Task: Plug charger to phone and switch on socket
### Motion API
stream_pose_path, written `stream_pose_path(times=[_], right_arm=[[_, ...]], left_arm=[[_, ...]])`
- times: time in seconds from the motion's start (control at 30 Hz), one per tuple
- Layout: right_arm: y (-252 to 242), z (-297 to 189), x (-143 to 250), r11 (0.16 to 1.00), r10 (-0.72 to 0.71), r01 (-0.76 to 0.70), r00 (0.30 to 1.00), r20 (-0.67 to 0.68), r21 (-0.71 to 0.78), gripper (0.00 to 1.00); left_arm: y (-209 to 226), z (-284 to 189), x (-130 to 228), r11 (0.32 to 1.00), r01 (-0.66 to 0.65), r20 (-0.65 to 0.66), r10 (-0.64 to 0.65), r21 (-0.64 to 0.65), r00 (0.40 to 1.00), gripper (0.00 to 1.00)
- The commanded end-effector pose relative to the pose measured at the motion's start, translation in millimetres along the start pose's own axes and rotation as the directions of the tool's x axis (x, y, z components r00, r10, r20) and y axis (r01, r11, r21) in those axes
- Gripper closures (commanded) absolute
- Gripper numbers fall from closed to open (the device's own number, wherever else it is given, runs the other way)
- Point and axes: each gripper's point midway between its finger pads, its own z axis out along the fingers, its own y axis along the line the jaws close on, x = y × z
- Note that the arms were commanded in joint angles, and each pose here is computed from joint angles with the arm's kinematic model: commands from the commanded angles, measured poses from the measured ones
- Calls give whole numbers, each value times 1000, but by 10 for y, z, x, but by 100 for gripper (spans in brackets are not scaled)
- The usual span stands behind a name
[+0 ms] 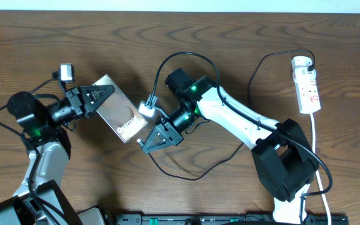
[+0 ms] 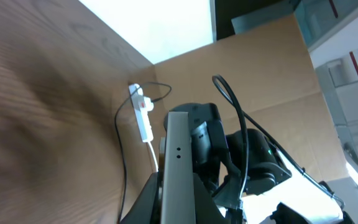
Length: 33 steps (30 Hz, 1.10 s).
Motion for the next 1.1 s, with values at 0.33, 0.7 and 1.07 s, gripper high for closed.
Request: stream_pose_path(times=[0.33, 0.7, 1.07], right_arm=[[-46, -57, -15, 1000, 0, -1, 1000, 14, 12, 99], [-103, -150, -31, 999, 26, -27, 999, 31, 33, 99], [-112, -129, -16, 999, 25, -26, 999, 21, 42, 99]], left_arm=[[-93, 92, 61, 1000, -20, -54, 21, 23, 998, 93], [-93, 92, 61, 1000, -20, -54, 22, 23, 998, 93], [-94, 92, 61, 998, -58, -53, 60, 26, 997, 93]])
